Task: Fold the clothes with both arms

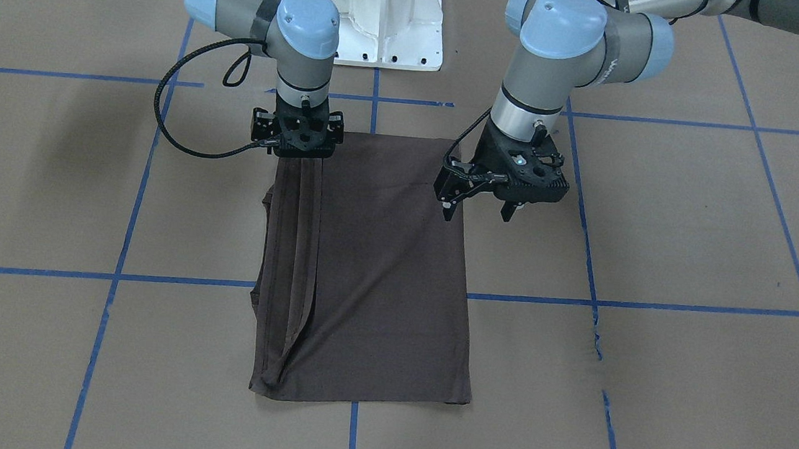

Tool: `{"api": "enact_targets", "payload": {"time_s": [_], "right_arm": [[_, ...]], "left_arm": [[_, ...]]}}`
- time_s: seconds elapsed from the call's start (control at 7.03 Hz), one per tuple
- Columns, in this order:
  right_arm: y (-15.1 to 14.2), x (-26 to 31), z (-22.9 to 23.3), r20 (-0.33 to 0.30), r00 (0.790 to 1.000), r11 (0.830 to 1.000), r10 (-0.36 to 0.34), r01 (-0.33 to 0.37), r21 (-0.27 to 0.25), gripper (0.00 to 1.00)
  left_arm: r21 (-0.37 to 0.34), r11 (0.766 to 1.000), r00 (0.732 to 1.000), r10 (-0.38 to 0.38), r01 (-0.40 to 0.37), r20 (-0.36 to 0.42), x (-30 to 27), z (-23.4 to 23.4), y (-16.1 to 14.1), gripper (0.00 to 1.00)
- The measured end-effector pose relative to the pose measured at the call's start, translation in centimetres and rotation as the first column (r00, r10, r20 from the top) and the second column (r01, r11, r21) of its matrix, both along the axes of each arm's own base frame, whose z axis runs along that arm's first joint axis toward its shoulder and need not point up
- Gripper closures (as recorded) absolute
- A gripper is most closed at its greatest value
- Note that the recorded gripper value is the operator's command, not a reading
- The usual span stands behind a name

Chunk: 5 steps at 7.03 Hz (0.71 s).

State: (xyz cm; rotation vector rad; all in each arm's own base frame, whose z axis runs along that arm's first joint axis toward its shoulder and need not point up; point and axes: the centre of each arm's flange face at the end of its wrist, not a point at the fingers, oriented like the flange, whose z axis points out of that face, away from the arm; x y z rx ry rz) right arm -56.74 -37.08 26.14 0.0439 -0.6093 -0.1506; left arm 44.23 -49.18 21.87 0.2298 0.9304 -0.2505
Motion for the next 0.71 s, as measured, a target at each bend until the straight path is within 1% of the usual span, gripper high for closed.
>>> {"api": "enact_targets", "payload": {"time_s": [0.71], "right_arm": [[1.0, -1.5, 1.2, -0.026, 0.999, 0.999, -0.031, 0.03, -0.025, 0.0]], "left_arm": [[0.0, 1.0, 1.0, 0.001, -0.001, 0.001, 0.0, 0.0, 0.0, 0.0]]}}
